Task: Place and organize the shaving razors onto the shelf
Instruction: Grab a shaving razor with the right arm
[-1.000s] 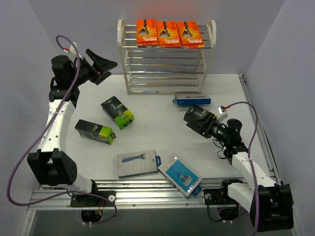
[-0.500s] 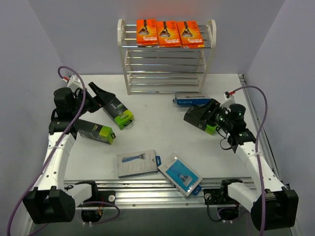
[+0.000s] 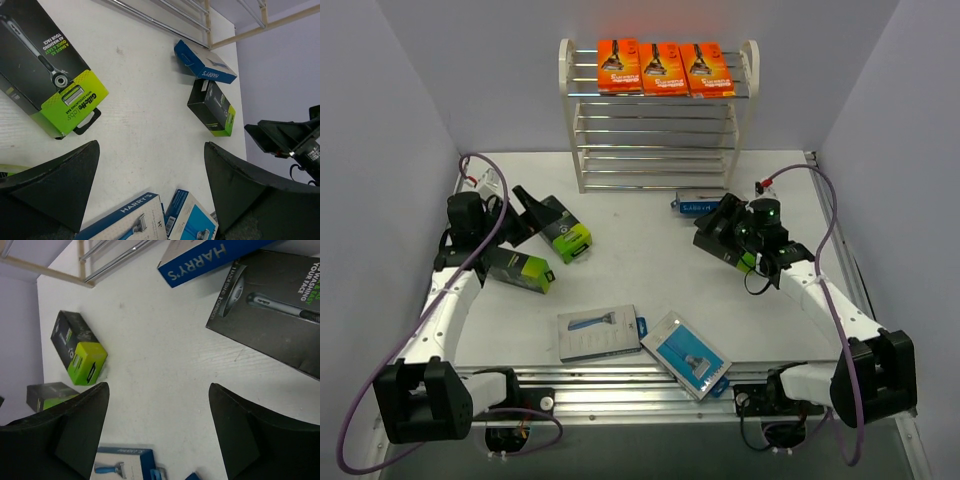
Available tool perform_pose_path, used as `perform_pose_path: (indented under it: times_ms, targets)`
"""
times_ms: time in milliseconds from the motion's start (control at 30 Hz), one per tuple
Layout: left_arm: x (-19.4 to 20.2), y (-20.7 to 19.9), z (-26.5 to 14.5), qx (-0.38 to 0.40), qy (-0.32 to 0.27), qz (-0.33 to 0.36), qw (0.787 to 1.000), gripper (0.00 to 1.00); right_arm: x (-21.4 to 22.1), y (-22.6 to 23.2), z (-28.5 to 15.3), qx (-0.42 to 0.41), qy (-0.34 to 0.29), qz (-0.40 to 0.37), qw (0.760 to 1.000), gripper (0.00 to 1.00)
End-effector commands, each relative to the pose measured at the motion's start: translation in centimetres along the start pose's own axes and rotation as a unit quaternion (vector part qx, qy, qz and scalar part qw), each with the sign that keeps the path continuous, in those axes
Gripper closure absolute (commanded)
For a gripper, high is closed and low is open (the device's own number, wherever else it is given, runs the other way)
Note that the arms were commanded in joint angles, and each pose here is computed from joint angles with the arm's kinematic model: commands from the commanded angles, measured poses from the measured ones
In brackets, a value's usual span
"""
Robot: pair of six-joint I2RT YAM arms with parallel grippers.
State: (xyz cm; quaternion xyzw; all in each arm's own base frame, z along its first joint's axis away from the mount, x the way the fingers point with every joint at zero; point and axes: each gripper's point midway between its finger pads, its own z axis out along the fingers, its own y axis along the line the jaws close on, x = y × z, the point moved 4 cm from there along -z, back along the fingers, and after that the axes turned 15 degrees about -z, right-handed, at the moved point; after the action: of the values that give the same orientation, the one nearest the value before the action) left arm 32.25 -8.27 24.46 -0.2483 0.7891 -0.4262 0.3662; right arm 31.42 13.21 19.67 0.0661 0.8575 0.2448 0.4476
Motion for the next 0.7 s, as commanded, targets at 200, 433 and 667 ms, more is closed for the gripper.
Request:
perform_pose_path:
  times_ms: [200,433,667]
  targets:
    - [-1.1,-3.0,-1.9,0.04,-0.04,0.057,0.997,0.06,-5.4,-2.2,4.3,0.062,-0.087,0.095,0.99,0.13]
    - [-1.1,-3.3,-2.2,0.044,-0.045,0.063,0.996,0.06,-6.1,-5.7,6.8,0.083,-0.083,0.145,0.982,0.13]
    - [-1.4,-3.2,-2.3,0.037,-0.051,0.068,0.996,0.06,-6.3,-8.2,8.8,0.099,-0.091,0.168,0.977,0.14]
